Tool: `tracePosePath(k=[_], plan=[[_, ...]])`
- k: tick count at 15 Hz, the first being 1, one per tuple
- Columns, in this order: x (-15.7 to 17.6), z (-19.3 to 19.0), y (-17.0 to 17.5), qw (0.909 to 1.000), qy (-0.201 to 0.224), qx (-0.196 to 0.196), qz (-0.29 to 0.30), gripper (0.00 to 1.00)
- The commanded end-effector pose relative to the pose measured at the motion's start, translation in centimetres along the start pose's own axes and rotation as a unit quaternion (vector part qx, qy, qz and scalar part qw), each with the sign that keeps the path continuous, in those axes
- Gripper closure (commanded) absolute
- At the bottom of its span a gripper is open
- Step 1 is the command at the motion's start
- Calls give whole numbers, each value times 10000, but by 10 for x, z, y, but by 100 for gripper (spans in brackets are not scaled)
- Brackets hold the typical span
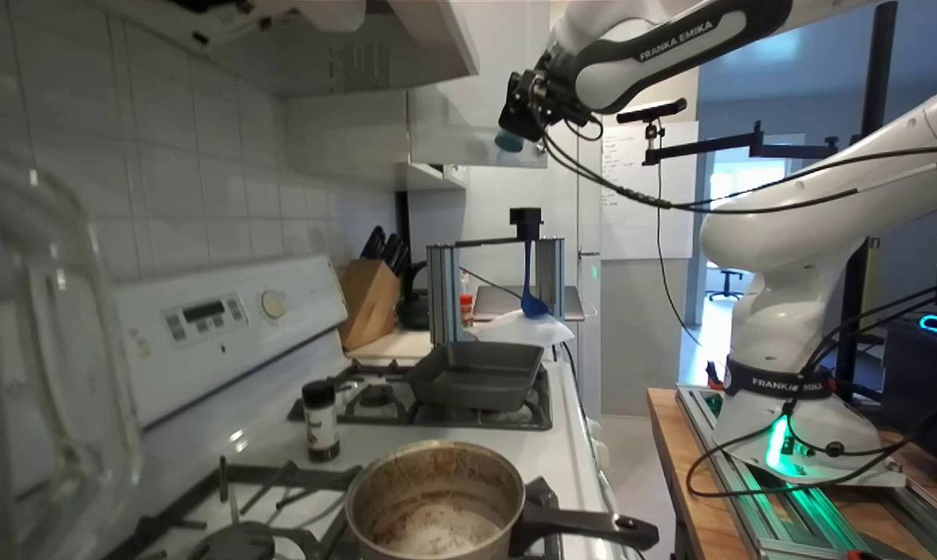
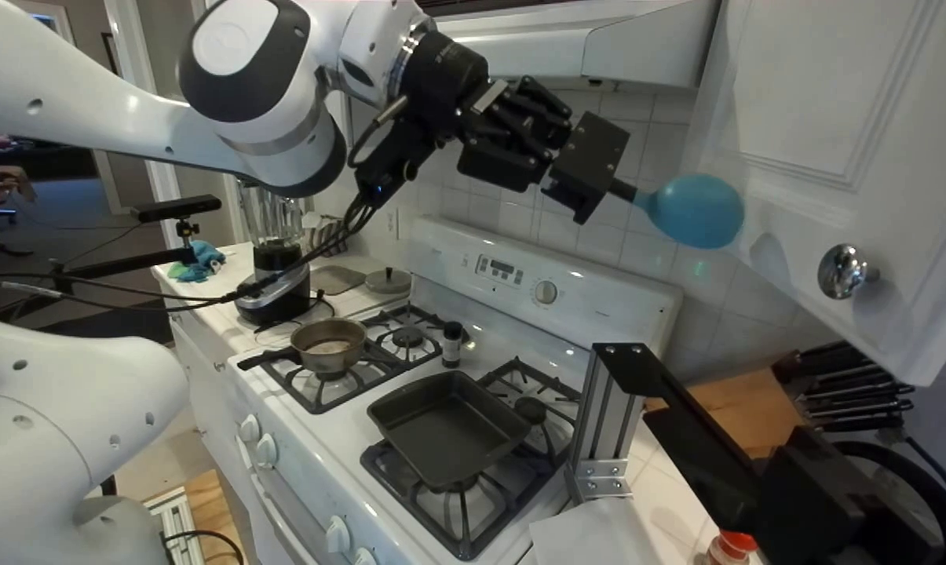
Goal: Pick the serving spoon from the rack and use it to open the cabinet door then place it back on the rack
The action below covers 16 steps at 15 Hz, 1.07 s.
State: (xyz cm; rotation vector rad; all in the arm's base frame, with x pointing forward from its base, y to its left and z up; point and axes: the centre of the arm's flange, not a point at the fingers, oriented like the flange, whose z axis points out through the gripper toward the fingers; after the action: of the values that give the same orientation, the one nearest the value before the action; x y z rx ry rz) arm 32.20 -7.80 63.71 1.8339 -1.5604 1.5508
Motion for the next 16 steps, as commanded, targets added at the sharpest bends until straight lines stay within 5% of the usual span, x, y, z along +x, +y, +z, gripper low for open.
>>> tracePosePath(k=[1, 5, 11, 16], plan=[[6, -3, 5, 9951, -905, -25, -399, 78], [1, 15, 5, 9802, -1772, -196, -858, 78], [7, 35, 1, 9653, -2352, -442, -1046, 78], [18, 75, -7, 9365, -3229, -577, -1241, 78]])
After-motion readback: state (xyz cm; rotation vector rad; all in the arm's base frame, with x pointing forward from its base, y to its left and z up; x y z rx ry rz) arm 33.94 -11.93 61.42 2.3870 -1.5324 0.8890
